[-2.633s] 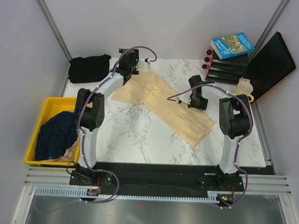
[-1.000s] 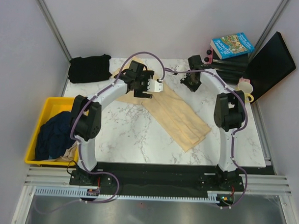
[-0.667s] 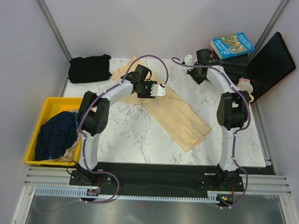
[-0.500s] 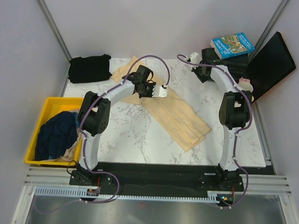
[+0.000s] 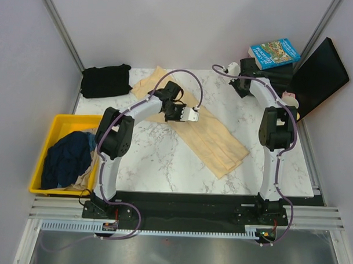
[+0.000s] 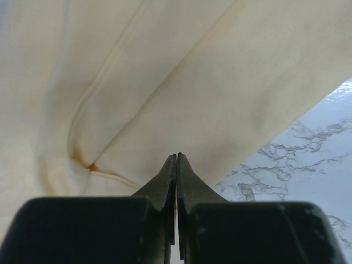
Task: Fold and stack the t-shirts
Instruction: Rotate the tshirt 100 degrees
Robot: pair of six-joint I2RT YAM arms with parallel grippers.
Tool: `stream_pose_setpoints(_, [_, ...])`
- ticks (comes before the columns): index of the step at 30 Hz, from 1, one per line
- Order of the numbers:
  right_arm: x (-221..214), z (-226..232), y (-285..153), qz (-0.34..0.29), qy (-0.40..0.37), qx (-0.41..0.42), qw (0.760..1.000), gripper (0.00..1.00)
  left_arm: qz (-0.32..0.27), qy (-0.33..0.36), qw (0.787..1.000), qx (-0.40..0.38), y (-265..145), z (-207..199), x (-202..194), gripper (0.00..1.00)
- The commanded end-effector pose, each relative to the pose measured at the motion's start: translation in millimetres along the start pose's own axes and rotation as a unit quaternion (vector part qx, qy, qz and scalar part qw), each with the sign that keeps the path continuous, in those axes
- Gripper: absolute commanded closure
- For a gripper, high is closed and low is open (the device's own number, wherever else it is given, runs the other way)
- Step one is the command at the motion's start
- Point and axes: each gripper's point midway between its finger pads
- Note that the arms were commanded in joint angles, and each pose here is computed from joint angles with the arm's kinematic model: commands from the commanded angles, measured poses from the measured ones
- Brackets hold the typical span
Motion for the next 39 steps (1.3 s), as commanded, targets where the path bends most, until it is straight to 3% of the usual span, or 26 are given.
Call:
stream_pose_setpoints(1, [15.6,-23.3,-11.0,-0.032,0.02,-0.027,0.999,1.0,0.04,0.018,0.998,-0.04,12.8,-22.1,-17.9,0.98])
stream_pose_setpoints(7, [18.7,-19.4,-20.8,-0.045,0.01,-0.013,0.999,1.0,0.115,0.033,0.992,-0.035,12.8,-24.4,-46.5,0.98])
stream_pose_setpoints(14, [20.1,-11.9,-35.6,-0.056,-0.01,0.008,0.998,1.0,0.214,0.022,0.976,-0.043,-21.7,-30.4,-100.7,0.98])
stream_pose_setpoints(20, [21.2,0.3,-43.5,-0.062,-0.018,0.037,0.997,1.0,0.24,-0.015,0.969,-0.059,-69.2,-41.9,-137.7,0.98])
stream_pose_setpoints(27, [26.3,8.8,-49.8,-0.069,-0.026,0.05,0.996,0.99,0.272,-0.011,0.959,-0.081,-109.7,-61.8,-174.9,0.98])
stream_pose_setpoints(30, [29.7,13.0,-50.8,-0.069,-0.034,0.051,0.996,0.96,0.253,-0.045,0.964,-0.066,-123.5,-53.0,-168.5,0.98])
stream_pose_setpoints(33, [29.0,15.5,-49.7,-0.064,-0.04,0.051,0.996,0.89,0.186,-0.08,0.979,-0.016,-144.9,-19.8,-131.7,0.98])
stream_pose_setpoints(34, [29.9,16.6,-49.8,-0.064,-0.042,0.051,0.996,0.88,0.163,-0.079,0.983,0.018,-160.2,0.5,-114.9,0.98])
stream_pose_setpoints(35, [29.6,16.5,-48.8,-0.063,-0.044,0.051,0.996,0.84,0.131,-0.091,0.987,0.035,-164.5,9.9,-99.2,0.9])
stream_pose_setpoints(39, [34.4,19.5,-44.9,-0.065,-0.051,0.052,0.995,0.82,0.073,-0.102,0.98,0.152,-186.0,77.4,-68.4,0.88])
Point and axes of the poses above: each gripper's point midway between its finger pads, its own y axis out along the fingers, its own z axis along the line the jaws close on, x = y × z, and after that the axes turned 7 degrees about -y, right-handed
